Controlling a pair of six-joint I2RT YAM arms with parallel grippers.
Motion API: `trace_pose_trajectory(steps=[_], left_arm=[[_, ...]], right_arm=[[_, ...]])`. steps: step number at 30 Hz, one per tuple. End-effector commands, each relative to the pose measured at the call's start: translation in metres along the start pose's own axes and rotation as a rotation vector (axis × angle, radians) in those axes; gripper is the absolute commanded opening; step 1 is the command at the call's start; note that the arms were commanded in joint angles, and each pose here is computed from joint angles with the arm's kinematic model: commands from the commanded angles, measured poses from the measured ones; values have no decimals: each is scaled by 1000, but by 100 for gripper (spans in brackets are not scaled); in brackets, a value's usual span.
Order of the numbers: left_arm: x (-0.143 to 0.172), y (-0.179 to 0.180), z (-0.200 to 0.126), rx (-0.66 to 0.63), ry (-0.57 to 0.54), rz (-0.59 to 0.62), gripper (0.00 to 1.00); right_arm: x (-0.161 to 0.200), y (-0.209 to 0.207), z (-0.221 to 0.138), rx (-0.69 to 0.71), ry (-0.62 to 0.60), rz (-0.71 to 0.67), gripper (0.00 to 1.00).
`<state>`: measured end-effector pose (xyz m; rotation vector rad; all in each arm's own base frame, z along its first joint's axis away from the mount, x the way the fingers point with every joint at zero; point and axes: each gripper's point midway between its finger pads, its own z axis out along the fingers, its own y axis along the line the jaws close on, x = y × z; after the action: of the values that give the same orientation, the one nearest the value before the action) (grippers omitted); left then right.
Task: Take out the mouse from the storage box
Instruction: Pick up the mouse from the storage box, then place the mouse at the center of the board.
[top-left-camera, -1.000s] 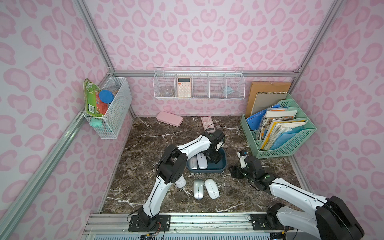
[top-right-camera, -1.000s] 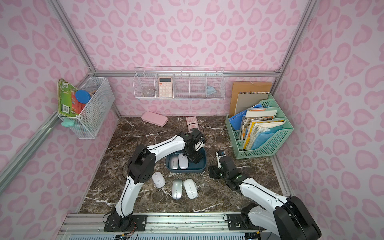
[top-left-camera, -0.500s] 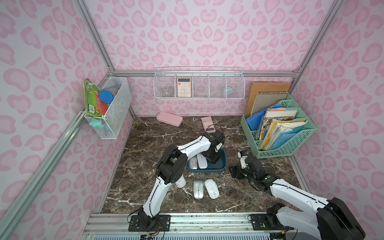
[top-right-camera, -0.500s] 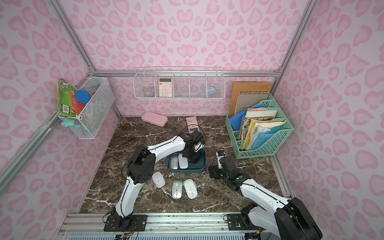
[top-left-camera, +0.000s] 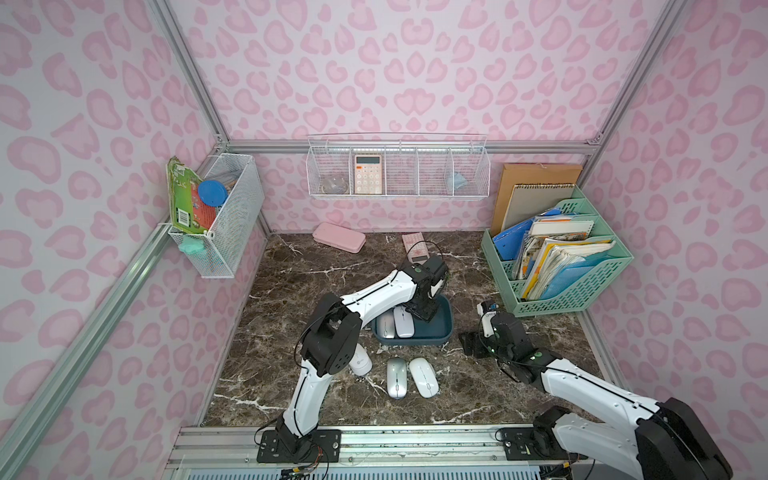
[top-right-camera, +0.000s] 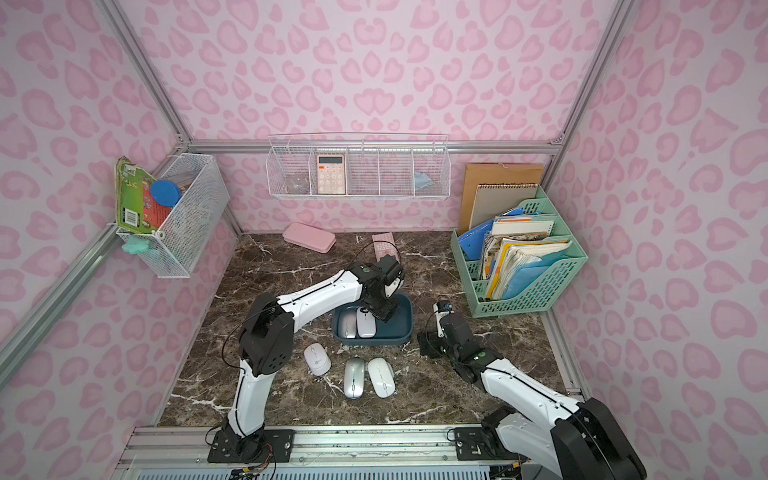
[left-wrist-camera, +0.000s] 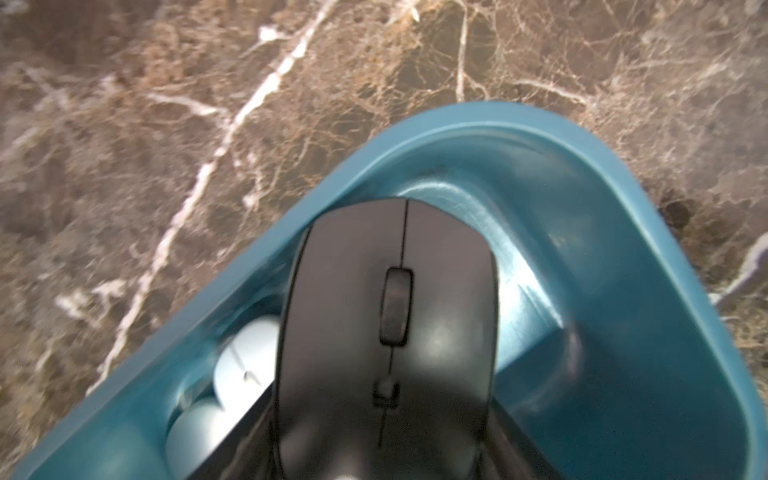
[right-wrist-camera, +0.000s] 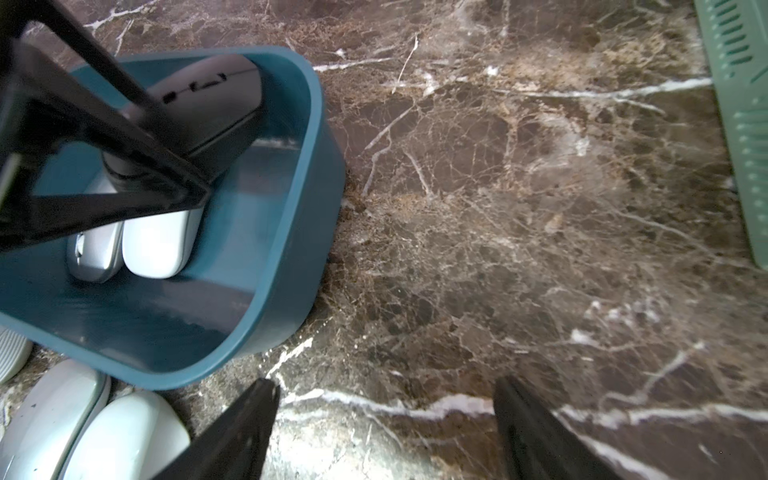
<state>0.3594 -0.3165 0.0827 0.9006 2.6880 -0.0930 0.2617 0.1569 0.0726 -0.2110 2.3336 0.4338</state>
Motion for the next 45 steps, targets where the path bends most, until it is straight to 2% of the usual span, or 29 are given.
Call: trace_pose_trajectory(steps=[1,8,13,18,24,27,31,36,45], left_arm=[[5,4,-21,-16,-22,-83,61],[22,17,-68,-50,-103,-232,60],[55,46,-92,-112,-121,-434,60],[109,81,-98,-186,-96,-647,60],[148,112,-100,-242,-78,-803,60],[157,123,-94,-238,-78,-854,60],[168,134,-74,-208,-26,-944,60],[170,148,-52,-199,29,-982,60],[160,162,-15,-153,62,-1025,61]], right_arm=[[-3,-6,-1,27,-18,29,86],[-6,-19,-3,59,-30,80,87],[-8,-24,-8,67,-60,103,87],[-15,-24,-14,62,-89,98,88],[-21,-21,-16,44,-99,144,88],[-27,-9,-15,-16,-99,121,89],[-30,-9,-15,-3,-78,125,89],[-28,-6,-18,-23,-72,147,89],[-26,5,-18,-34,-41,154,89]])
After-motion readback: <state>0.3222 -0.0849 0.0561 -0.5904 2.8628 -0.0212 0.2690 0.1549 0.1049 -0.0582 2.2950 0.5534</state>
